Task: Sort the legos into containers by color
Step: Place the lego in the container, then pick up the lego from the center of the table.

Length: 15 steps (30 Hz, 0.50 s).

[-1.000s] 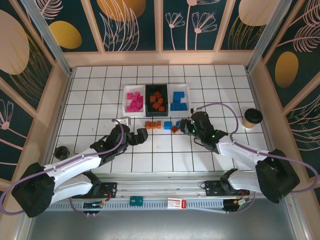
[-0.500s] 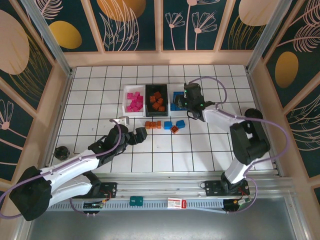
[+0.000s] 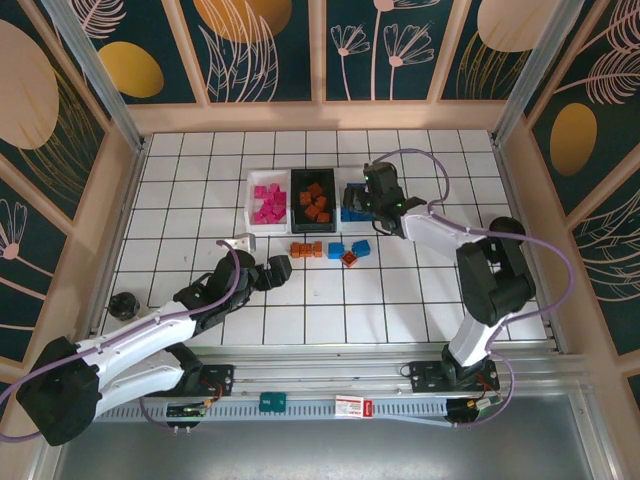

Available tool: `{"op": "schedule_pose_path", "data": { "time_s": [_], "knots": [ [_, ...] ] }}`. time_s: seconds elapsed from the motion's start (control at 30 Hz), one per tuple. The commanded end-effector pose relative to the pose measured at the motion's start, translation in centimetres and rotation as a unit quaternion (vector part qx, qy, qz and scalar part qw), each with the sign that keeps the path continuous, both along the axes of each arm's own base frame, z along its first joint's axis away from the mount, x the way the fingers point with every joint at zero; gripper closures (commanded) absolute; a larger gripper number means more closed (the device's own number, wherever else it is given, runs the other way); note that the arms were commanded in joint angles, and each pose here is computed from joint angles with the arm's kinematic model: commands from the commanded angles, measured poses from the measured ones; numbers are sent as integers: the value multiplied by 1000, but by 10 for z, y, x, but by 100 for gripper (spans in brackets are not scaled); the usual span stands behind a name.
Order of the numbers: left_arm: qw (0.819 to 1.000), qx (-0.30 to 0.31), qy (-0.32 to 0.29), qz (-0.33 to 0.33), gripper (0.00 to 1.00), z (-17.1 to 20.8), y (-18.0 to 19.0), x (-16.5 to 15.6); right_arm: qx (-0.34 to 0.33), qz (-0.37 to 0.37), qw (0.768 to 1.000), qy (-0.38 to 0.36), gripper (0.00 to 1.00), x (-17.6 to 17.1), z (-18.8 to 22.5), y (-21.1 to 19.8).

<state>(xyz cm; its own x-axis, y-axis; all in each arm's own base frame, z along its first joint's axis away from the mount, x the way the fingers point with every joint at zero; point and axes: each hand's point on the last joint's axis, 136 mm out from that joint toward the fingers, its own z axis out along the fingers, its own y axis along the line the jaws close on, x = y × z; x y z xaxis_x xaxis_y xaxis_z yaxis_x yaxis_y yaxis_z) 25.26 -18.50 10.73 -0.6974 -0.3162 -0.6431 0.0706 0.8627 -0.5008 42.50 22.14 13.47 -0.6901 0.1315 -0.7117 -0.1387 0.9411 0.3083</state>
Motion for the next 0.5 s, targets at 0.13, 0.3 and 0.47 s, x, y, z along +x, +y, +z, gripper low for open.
{"op": "schedule_pose_path", "data": {
  "time_s": [0.13,0.3,0.47],
  "knots": [
    [999,36,-8,4,6,2,-3,15,46,26,997,-50,42,-50,40,15],
    [997,83,-4,-5,24,-10,-18,39,52,34,997,-38,42,-75,26,16],
    [996,86,-2,-36,26,-20,-45,65,56,29,998,-27,42,-90,15,6]
  ]
}}
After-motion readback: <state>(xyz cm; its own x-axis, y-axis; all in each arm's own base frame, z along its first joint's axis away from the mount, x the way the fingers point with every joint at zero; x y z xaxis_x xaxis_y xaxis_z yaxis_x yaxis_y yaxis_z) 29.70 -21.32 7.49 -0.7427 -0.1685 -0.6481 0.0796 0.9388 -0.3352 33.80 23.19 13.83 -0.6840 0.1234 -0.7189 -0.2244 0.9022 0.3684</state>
